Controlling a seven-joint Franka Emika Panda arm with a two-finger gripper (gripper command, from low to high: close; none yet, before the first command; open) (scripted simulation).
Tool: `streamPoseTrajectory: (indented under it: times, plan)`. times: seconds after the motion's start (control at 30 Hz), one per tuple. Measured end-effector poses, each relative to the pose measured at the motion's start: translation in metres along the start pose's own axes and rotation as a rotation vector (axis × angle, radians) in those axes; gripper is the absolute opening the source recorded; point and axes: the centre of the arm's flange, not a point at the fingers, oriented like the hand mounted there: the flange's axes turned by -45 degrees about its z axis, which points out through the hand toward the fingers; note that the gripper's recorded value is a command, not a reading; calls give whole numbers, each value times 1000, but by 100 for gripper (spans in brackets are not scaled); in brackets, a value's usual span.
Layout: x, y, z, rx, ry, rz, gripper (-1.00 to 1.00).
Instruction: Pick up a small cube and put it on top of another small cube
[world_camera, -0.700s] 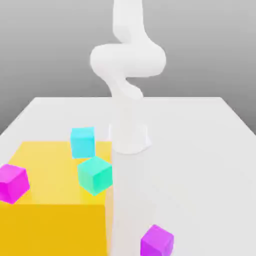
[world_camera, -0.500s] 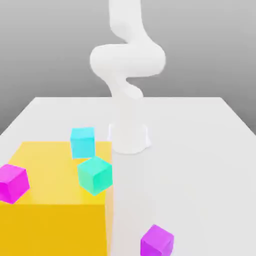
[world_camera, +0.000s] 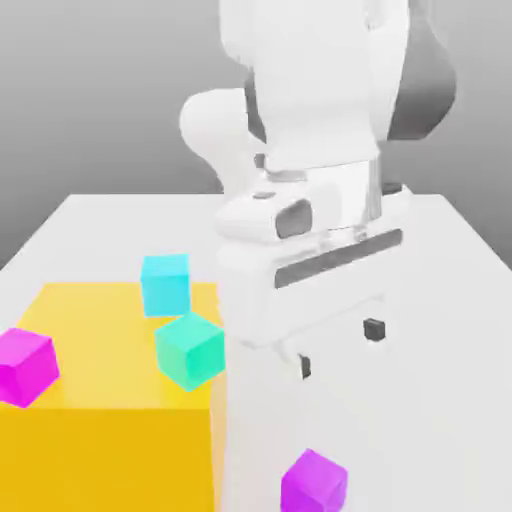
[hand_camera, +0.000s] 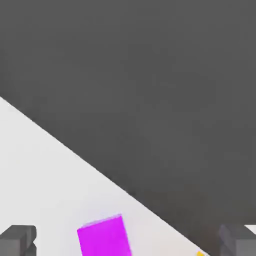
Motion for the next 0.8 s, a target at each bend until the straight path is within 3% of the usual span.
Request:
streamPoseTrajectory:
  times: [0.17,0.33,0.37,0.6,0.8]
  plan:
    - [-24,-12,83,27,-135,-142,0]
    - [-39,-15,151,32,-167,-180,0]
    - [-41,-16,160,33,-168,-180,-100]
    - [-41,-16,161,34,-169,-181,-100]
    - [-31,-7,103,19,-164,-136,-100]
